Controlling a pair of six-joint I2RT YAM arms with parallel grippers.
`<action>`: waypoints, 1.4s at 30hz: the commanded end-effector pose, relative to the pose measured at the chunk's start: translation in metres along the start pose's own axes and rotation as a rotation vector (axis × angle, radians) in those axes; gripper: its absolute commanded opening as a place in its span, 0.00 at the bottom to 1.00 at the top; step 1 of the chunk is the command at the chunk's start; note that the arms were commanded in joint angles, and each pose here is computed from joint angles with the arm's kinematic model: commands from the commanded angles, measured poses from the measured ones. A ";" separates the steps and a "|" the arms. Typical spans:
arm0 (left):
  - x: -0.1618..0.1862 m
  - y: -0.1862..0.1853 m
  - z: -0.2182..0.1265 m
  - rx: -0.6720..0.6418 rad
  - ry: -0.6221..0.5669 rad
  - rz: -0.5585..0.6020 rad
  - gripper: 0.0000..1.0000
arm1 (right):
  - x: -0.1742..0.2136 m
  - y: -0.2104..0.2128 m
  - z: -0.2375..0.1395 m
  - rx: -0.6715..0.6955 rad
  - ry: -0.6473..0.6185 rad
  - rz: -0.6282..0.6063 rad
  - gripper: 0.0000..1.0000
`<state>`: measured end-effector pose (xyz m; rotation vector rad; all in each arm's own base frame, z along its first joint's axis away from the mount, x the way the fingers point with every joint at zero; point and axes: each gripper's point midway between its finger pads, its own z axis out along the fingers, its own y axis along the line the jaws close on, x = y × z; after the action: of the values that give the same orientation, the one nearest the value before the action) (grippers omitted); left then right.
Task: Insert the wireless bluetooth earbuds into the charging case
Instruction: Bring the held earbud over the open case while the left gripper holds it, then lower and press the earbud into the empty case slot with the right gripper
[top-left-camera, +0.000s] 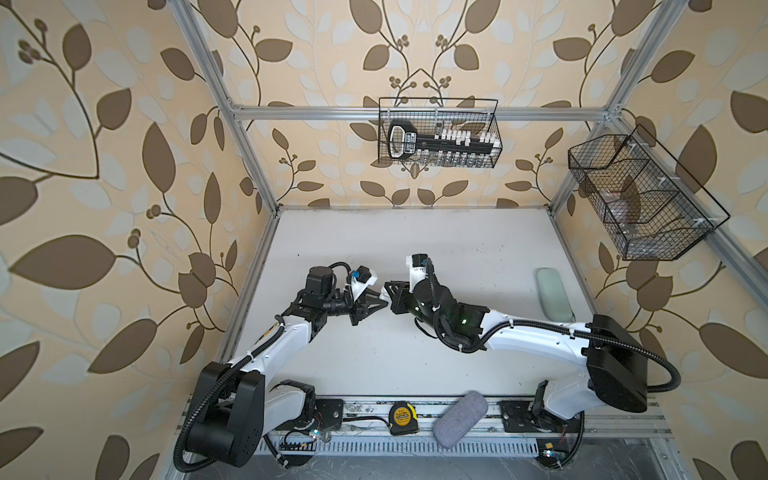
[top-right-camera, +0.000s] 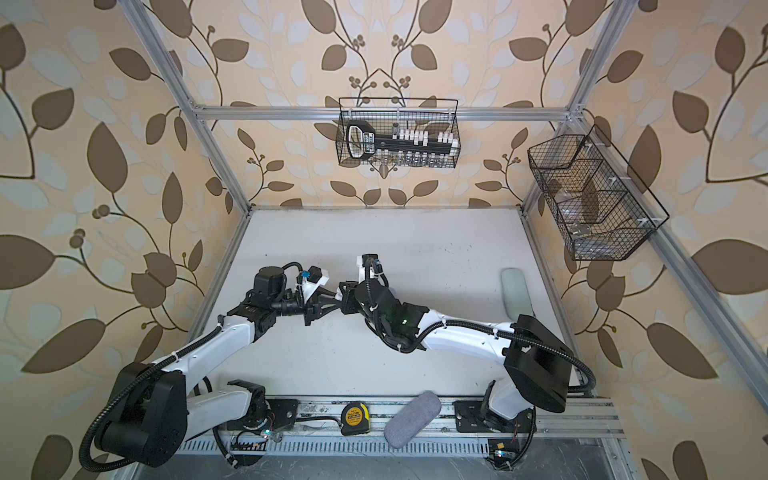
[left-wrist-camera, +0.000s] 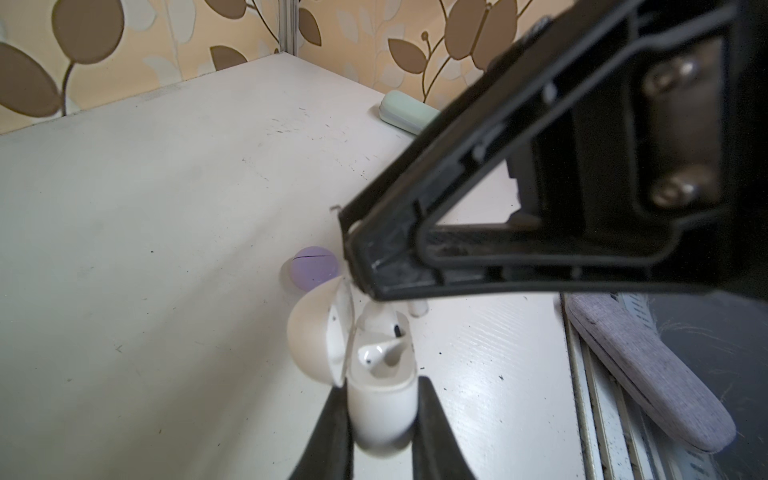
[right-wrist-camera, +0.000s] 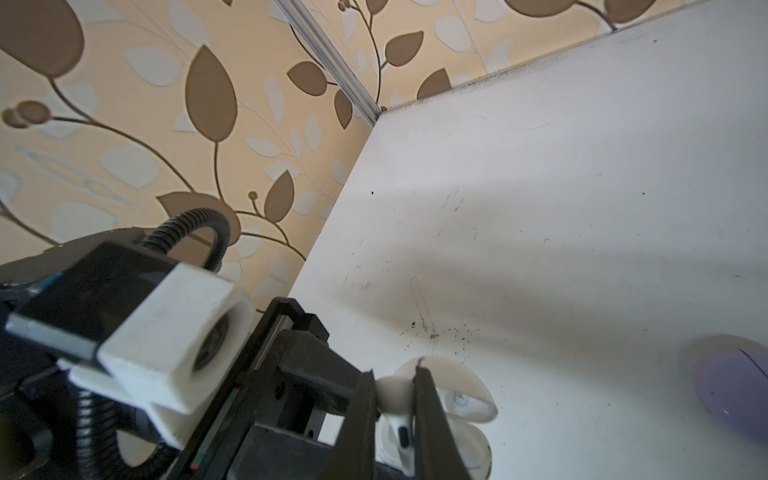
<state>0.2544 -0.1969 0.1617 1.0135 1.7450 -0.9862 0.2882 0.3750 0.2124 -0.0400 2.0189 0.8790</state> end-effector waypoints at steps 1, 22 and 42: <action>-0.008 -0.002 -0.002 0.000 -0.020 0.032 0.05 | 0.002 0.000 0.004 -0.009 -0.004 0.021 0.05; -0.008 -0.002 -0.001 -0.001 -0.021 0.033 0.05 | 0.012 -0.009 0.017 0.006 0.009 0.022 0.05; -0.009 0.003 -0.002 -0.028 -0.028 0.024 0.05 | 0.027 -0.011 0.013 -0.001 0.018 0.035 0.04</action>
<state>0.2570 -0.1947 0.1574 0.9839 1.7791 -0.9740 0.2912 0.3843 0.1894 -0.0232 2.0324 0.8984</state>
